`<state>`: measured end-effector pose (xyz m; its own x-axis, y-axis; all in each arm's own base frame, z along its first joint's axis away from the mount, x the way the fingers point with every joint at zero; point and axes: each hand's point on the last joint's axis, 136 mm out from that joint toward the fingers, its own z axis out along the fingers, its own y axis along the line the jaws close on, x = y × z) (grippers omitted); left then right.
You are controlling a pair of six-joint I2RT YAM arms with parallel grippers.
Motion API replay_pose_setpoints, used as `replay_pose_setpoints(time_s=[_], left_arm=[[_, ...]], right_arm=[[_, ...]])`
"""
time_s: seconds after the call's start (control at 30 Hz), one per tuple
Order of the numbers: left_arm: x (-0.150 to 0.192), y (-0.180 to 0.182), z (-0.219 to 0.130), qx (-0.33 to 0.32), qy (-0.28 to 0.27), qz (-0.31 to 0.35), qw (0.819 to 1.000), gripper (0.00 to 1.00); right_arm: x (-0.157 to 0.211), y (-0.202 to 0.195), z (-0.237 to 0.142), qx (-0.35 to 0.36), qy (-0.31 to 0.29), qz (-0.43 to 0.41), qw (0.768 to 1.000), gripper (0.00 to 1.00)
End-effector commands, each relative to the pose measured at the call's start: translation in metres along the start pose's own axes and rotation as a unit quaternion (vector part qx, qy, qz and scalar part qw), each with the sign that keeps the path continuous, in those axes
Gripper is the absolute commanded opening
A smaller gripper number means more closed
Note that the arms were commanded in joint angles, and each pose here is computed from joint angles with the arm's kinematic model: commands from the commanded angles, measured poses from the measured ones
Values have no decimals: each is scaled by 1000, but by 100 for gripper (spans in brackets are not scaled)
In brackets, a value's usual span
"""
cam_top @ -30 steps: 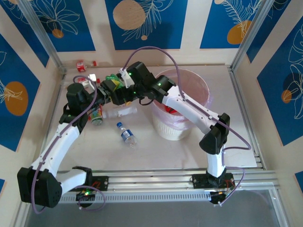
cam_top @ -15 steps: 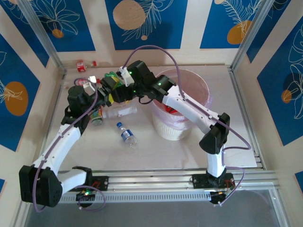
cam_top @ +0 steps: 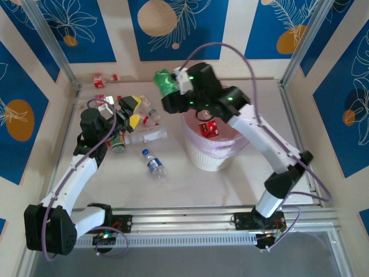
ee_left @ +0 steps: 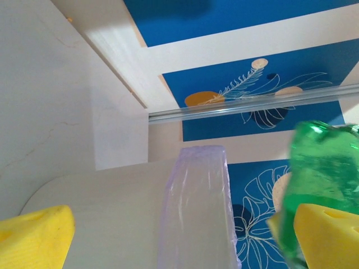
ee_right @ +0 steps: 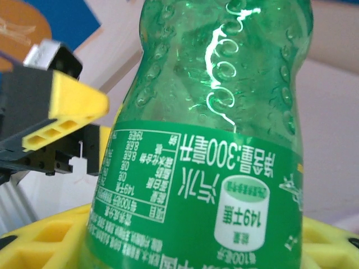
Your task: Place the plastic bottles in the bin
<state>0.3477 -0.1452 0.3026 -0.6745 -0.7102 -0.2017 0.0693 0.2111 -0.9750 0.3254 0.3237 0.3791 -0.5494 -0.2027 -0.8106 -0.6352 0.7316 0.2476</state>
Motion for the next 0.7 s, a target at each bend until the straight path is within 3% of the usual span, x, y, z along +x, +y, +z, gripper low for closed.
replay_pose_setpoints(time_s=[0.0,0.27,0.53,0.67], left_arm=[[-2,4,-1,-7,-1,14,1000,100],[5,65,-12,-145,5,51,988,100],[28,143,-49,-317,35,99,943,95],[50,179,-53,-358,68,104,925,94]], right_arm=[[6,-33,-34,53,-4,-1,999,59],[51,-113,-81,154,34,50,986,59],[105,-145,-64,178,93,91,975,59],[117,-156,-54,188,104,103,971,60]])
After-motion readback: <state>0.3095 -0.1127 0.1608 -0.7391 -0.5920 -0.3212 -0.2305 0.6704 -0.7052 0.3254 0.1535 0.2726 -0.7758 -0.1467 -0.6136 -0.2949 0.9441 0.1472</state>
